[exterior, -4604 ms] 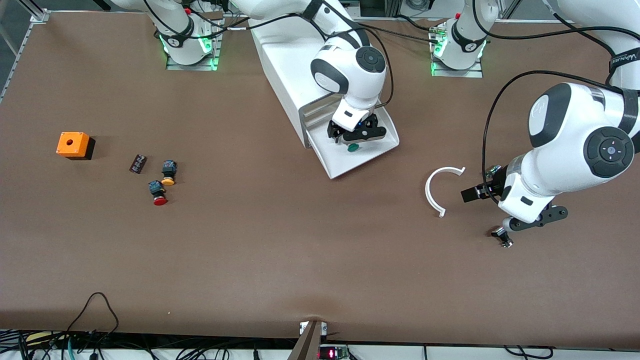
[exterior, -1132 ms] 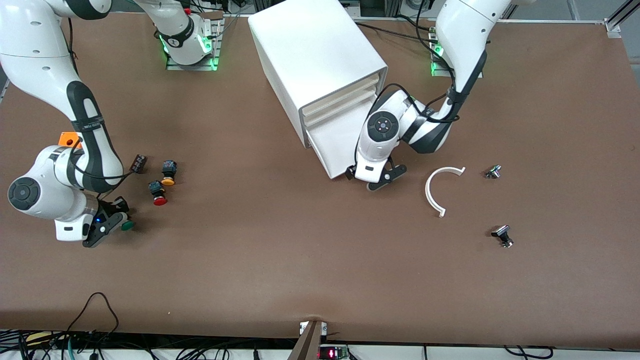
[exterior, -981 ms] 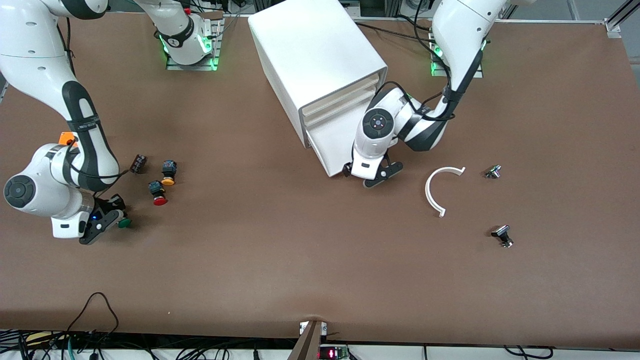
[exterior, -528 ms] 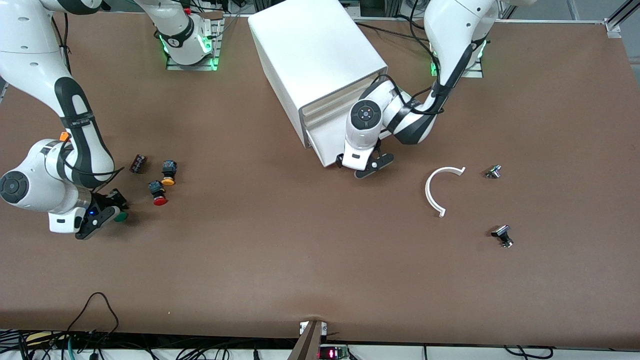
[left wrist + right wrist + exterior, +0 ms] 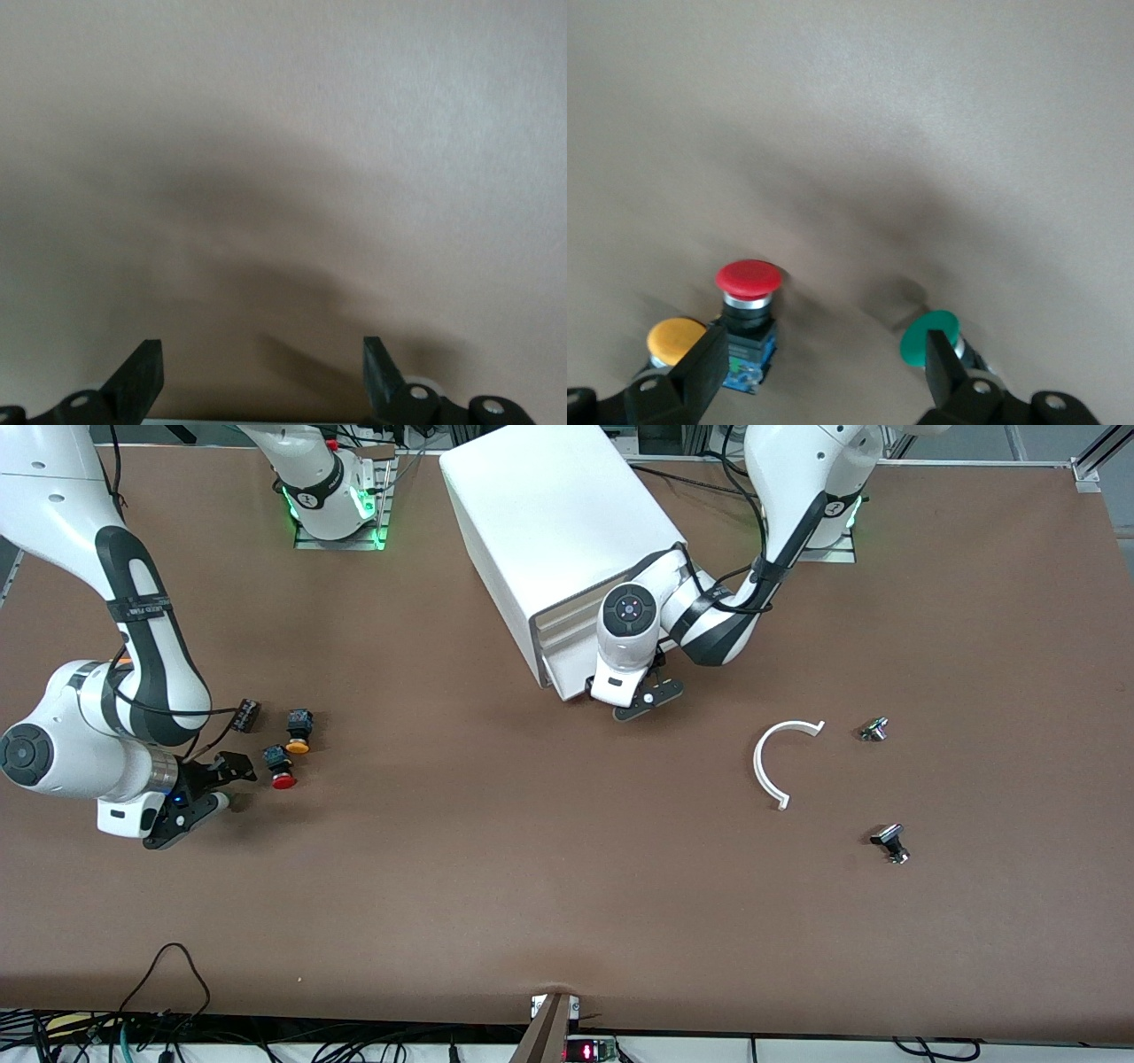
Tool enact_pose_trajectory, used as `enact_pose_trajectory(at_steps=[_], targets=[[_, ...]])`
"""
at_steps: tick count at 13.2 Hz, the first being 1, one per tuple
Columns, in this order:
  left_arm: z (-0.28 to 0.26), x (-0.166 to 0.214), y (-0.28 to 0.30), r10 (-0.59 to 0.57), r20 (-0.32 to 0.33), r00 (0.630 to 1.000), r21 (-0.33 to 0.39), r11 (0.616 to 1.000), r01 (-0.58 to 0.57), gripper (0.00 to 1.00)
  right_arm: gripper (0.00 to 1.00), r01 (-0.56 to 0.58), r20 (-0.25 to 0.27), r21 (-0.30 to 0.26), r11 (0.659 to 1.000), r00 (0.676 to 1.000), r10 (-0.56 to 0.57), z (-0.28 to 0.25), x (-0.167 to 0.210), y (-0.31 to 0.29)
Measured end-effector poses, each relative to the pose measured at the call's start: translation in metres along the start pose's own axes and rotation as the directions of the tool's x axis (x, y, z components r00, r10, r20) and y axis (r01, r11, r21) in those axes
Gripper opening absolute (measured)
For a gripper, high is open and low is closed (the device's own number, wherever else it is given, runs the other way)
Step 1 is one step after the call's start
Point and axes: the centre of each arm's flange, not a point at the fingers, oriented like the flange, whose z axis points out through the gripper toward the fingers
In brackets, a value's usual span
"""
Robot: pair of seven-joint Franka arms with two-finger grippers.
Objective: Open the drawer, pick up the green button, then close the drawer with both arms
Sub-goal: 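Push the drawer shut with the left gripper while the right gripper lowers the button, then release the green button beside the red buttons with the right gripper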
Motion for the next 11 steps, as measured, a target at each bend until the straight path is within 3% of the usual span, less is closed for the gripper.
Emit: enact_pose_trajectory(at_steps=[6, 11], targets=[[0.004, -0.02, 0.003, 0.026, 0.015, 1.0, 0.006, 1.0, -0.026, 0.99, 0.95, -0.046, 0.014, 0.008, 0.999, 0.999, 0.046, -0.005, 0.005, -0.013], [0.005, -0.038, 0.007, 0.048, 0.026, 0.998, 0.005, 0.999, -0.048, 0.99, 0.99, -0.055, 0.005, -0.013, 0.998, 0.998, 0.055, -0.08, 0.002, -0.031]])
